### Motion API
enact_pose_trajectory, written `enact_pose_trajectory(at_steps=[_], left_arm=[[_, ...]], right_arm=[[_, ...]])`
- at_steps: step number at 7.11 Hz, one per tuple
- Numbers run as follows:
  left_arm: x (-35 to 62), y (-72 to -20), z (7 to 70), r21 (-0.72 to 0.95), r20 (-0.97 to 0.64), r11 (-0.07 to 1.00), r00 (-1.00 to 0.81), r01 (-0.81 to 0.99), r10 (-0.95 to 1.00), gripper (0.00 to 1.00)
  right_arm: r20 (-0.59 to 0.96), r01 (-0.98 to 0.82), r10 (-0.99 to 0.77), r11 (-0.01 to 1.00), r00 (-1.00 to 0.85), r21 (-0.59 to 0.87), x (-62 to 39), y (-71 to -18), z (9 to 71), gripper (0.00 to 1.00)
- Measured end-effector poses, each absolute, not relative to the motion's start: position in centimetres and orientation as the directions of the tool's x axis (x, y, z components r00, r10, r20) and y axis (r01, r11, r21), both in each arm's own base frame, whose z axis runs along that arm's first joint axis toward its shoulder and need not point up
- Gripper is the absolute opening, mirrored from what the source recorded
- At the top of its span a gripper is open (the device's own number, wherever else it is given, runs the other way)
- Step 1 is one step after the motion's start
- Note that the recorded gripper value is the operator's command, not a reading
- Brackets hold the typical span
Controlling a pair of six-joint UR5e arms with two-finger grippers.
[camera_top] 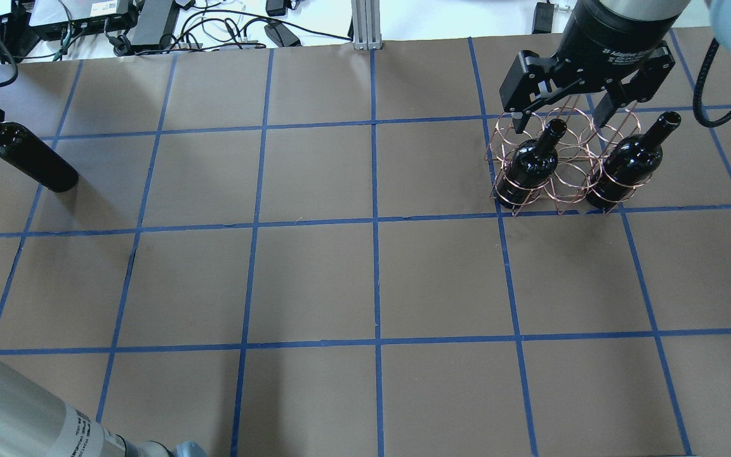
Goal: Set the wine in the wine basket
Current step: 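Close the left gripper on the bottle neck and lift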
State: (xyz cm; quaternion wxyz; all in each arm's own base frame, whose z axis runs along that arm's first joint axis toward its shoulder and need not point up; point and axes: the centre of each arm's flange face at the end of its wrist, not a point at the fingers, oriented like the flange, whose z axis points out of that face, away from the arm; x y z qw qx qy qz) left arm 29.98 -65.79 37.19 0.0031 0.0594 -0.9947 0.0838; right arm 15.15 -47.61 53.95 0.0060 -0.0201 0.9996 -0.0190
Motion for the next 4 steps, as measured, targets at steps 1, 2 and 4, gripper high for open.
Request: enact_pose_trajectory(at_steps=[1,2,4], left_arm=[[29.95,-65.78,37.09,-0.166,0.019,0.979,-0.993,-0.118,-0.117,0.00],[29.91,-65.76,36.98,-0.164,0.021,0.979,-0.993,-0.118,-0.117,0.00],[29.83,-65.61,36.93,-0.154,0.025,0.981,-0.993,-0.119,-0.117,0.00]], right_arm=[[-0.011,-0.040,-0.041,0.998,-0.999,-0.039,15.15,-47.61,53.96,1.00],[-0.011,-0.041,-0.041,0.998,-0.999,-0.039,15.15,-47.62,53.96,1.00],[-0.012,-0.039,-0.040,0.998,-0.999,-0.039,15.16,-47.62,53.96,1.00]])
